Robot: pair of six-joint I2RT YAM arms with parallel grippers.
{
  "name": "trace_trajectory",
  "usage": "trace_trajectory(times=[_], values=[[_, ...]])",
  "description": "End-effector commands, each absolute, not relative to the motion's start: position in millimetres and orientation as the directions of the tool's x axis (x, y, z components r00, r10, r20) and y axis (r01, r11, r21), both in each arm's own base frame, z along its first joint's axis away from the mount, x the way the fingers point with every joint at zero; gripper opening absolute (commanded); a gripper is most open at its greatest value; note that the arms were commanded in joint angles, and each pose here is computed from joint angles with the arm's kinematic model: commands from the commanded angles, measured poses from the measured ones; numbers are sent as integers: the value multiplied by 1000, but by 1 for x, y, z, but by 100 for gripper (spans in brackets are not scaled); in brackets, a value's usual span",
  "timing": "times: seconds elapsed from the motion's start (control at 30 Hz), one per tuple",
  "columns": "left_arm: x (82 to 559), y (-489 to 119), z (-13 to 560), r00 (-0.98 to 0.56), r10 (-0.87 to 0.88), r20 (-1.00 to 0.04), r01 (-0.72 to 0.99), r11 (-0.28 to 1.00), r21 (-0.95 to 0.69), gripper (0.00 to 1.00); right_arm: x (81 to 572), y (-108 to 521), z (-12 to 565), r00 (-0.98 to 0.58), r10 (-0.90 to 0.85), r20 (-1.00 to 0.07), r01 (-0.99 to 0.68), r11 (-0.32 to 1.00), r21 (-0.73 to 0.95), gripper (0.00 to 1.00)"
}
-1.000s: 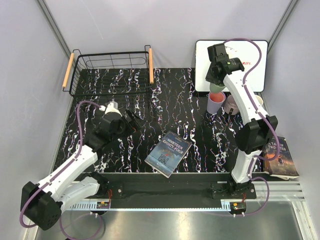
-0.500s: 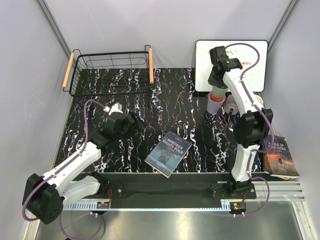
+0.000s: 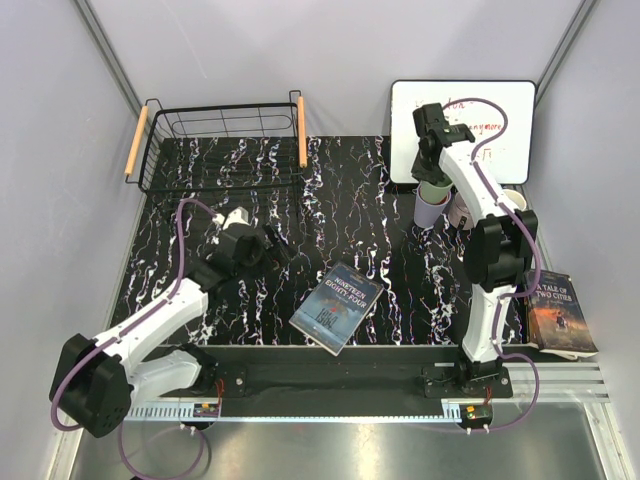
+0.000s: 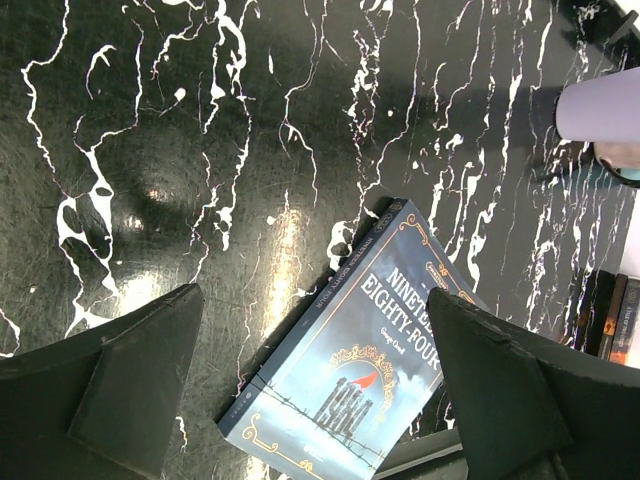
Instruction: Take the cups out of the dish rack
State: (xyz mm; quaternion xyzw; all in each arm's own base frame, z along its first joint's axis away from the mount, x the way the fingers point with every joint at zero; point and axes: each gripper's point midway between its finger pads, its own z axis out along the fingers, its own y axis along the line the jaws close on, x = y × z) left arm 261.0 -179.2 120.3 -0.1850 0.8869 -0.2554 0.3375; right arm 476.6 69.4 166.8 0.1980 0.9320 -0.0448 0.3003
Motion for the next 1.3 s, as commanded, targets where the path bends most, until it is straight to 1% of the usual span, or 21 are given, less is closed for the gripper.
trace_trajectory(times=[0.0, 0.13, 0.17, 0.2, 0.27, 0.3, 0.4, 0.43, 0.47, 0.53, 0.7, 0.83, 0.93, 0.97, 1.0, 1.03, 1.07, 1.1, 1.17, 1.2, 1.27], values=[[266, -189, 129, -700, -498, -511, -112, 784, -610, 99, 480, 71, 161, -729, 351, -588, 394, 917, 60, 0], [265, -189, 128, -703, -495, -511, -111, 786, -609, 99, 476, 71, 150, -740, 355, -571, 396, 916, 56, 0], [264, -189, 128, -705, -495, -508, -112, 785, -609, 99, 475, 71, 148, -742, 355, -569, 395, 917, 58, 2], [265, -190, 129, -704, -494, -510, -108, 785, -610, 99, 475, 72, 148, -740, 360, -568, 395, 916, 67, 11], [264, -191, 129, -706, -490, -511, -105, 786, -609, 99, 476, 74, 154, -728, 364, -581, 390, 917, 86, 19], [264, -191, 129, -706, -491, -510, -106, 785, -610, 99, 476, 75, 158, -721, 369, -587, 389, 916, 98, 30], [264, -192, 130, -706, -486, -516, -98, 788, -608, 99, 478, 76, 178, -686, 377, -622, 378, 915, 138, 40], [264, -193, 131, -706, -485, -516, -95, 788, -609, 99, 478, 77, 190, -669, 379, -639, 369, 916, 156, 48], [264, -192, 131, -705, -485, -518, -96, 788, -607, 99, 481, 78, 198, -654, 385, -651, 366, 914, 173, 51], [264, -193, 132, -704, -485, -519, -94, 787, -609, 99, 481, 80, 219, -622, 393, -677, 351, 913, 208, 62], [264, -192, 131, -701, -482, -525, -95, 793, -602, 99, 474, 88, 274, -537, 430, -726, 299, 902, 312, 71], [263, -192, 130, -703, -478, -527, -97, 798, -595, 99, 451, 98, 312, -484, 430, -762, 238, 903, 359, 77], [262, -192, 131, -704, -470, -533, -91, 804, -588, 99, 422, 121, 325, -458, 434, -776, 117, 894, 431, 78], [262, -192, 131, -703, -467, -537, -92, 808, -582, 99, 409, 142, 327, -471, 430, -770, 35, 881, 471, 78], [260, -192, 131, -705, -459, -540, -90, 814, -574, 99, 387, 152, 347, -435, 442, -784, -44, 859, 509, 79], [260, -192, 130, -708, -447, -547, -87, 823, -561, 99, 378, 166, 326, -452, 426, -784, -83, 855, 512, 81], [261, -189, 130, -700, -442, -561, -93, 835, -542, 99, 368, 170, 323, -441, 415, -796, -95, 860, 501, 81], [257, -189, 131, -707, -422, -568, -91, 850, -519, 99, 348, 194, 317, -461, 371, -806, -154, 861, 484, 82], [258, -184, 132, -696, -400, -596, -100, 877, -471, 99, 324, 200, 298, -465, 332, -821, -154, 882, 445, 83], [254, -185, 133, -701, -381, -603, -93, 887, -452, 99, 305, 215, 296, -475, 304, -826, -200, 876, 438, 83], [253, -180, 135, -685, -372, -626, -99, 899, -425, 99, 289, 218, 271, -482, 264, -835, -184, 902, 391, 84]])
